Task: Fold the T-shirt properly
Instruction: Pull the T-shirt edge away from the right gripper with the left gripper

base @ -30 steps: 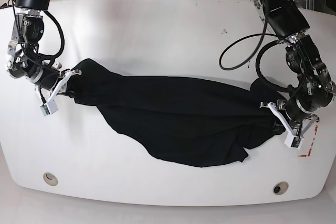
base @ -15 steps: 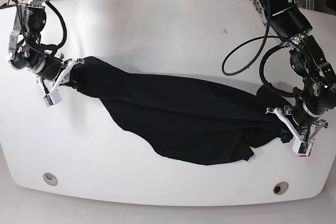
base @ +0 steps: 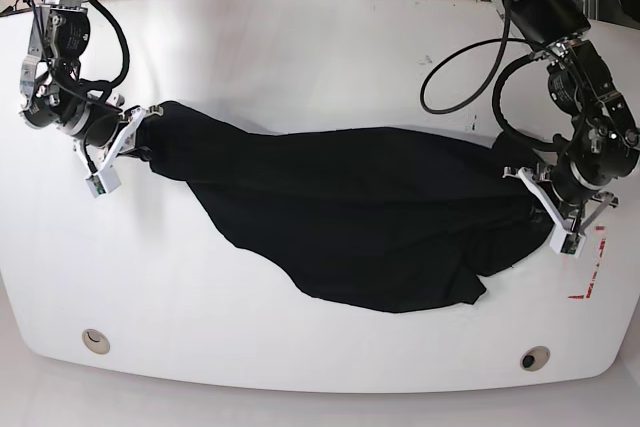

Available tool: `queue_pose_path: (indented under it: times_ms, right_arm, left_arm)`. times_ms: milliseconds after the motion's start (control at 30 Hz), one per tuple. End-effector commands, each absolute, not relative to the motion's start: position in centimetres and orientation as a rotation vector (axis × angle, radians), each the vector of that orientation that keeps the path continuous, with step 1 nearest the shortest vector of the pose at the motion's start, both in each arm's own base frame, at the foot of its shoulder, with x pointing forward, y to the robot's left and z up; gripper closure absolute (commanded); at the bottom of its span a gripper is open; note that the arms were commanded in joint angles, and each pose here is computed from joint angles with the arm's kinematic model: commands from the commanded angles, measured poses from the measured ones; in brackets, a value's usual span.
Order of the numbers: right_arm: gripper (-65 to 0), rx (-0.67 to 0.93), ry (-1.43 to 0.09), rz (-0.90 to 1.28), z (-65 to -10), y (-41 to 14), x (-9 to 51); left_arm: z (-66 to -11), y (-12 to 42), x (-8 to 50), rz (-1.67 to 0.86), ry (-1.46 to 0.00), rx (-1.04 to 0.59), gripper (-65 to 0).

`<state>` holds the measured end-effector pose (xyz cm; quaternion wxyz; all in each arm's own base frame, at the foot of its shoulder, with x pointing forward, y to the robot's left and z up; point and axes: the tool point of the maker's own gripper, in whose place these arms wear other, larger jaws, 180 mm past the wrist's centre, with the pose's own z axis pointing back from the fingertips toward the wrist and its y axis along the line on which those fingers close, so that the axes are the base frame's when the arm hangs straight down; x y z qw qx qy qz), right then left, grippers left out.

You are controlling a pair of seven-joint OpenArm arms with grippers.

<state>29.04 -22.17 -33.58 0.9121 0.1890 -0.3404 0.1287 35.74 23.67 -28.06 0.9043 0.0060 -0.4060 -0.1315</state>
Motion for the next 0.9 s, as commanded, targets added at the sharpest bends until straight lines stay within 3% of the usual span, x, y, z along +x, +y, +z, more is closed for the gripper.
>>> queue_pose_path:
  times_ms: [0,233,633,867]
  right_arm:
    - [0.0,0.376,-0.741,0.284,-32.3,-22.5,30.0]
    - [0.0,0.381,-0.732,0.288,-32.5,-22.2,29.9]
    - [0.0,0.386,-0.724,0.248,-33.3,-22.9,30.0]
    - [-0.3,0.387,-0.722,0.234,-33.5,-23.2,30.0]
  left_arm:
    - [-27.5,22.9,35.8,-0.309,-0.886,-0.004,0.0]
    - [-29.1,22.3,34.7,-0.299,-0.861,-0.029,0.0]
    - [-25.6,22.7,38.5,-0.181,-1.001,-0.047,0.0]
    - [-25.8,22.9,38.3,-0.197,-0.993,-0.041,0.0]
